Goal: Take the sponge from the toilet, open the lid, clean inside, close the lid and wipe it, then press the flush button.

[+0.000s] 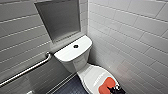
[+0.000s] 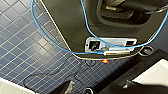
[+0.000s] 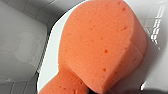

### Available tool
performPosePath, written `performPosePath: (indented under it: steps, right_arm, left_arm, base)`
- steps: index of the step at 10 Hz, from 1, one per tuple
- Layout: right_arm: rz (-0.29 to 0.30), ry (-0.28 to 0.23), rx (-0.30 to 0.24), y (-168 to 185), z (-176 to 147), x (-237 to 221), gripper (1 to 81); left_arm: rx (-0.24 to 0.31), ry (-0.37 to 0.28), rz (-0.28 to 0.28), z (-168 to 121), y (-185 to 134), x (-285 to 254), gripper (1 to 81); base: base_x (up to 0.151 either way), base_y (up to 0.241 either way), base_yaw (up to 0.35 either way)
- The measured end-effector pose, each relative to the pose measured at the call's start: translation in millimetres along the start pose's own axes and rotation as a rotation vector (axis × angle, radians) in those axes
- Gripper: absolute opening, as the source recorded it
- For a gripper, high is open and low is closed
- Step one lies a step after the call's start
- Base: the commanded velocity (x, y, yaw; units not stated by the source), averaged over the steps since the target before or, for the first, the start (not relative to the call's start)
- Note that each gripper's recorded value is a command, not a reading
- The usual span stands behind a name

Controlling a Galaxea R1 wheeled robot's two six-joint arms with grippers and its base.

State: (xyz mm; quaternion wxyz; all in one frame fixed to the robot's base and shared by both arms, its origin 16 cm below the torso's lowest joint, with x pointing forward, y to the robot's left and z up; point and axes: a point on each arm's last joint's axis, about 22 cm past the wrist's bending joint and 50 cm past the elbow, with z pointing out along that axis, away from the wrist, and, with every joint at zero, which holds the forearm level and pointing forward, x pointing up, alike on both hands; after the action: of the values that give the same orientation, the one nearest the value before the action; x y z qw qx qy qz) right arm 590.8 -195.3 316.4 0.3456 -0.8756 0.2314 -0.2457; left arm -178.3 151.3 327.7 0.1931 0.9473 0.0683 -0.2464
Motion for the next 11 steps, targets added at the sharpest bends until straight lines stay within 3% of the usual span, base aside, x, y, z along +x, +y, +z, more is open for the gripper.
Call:
performPosePath:
  steps: [2,3,4,5,8,11]
  right_arm:
    - [0.007,-0.058,0.009,1.6,-32.9,9.1,1.0]
    - [0.002,-0.071,0.049,-13.9,-54.4,27.0,1.0]
    - [-0.008,-0.069,0.068,-21.8,-67.2,41.2,1.0]
    - [-0.046,-0.108,0.063,-17.6,-102.5,46.5,1.0]
    - [-0.07,-0.248,-0.072,53.8,-192.7,-6.6,1.0]
    - [-0.001,-0.373,-0.194,108.1,-272.9,-82.1,1.0]
  left_arm:
    - [-0.016,0.04,0.02,4.0,12.1,26.9,81.1]
    - [-0.029,0.047,0.024,5.6,20.0,31.3,81.1]
    - [-0.041,0.052,0.026,5.9,25.6,33.8,81.1]
    - [-0.049,0.059,0.03,4.1,25.8,39.2,81.1]
    - [-0.115,0.087,0.05,-8.6,35.7,61.1,81.1]
    - [-0.207,0.119,0.072,-38.9,46.7,87.6,81.1]
  base:
    - [0.0,0.0,0.0]
    - [0.0,0.0,0.0]
    - [0.0,0.0,0.0]
    - [0.0,0.0,0.0]
    - [0.0,0.0,0.0]
    - [0.0,0.0,0.0]
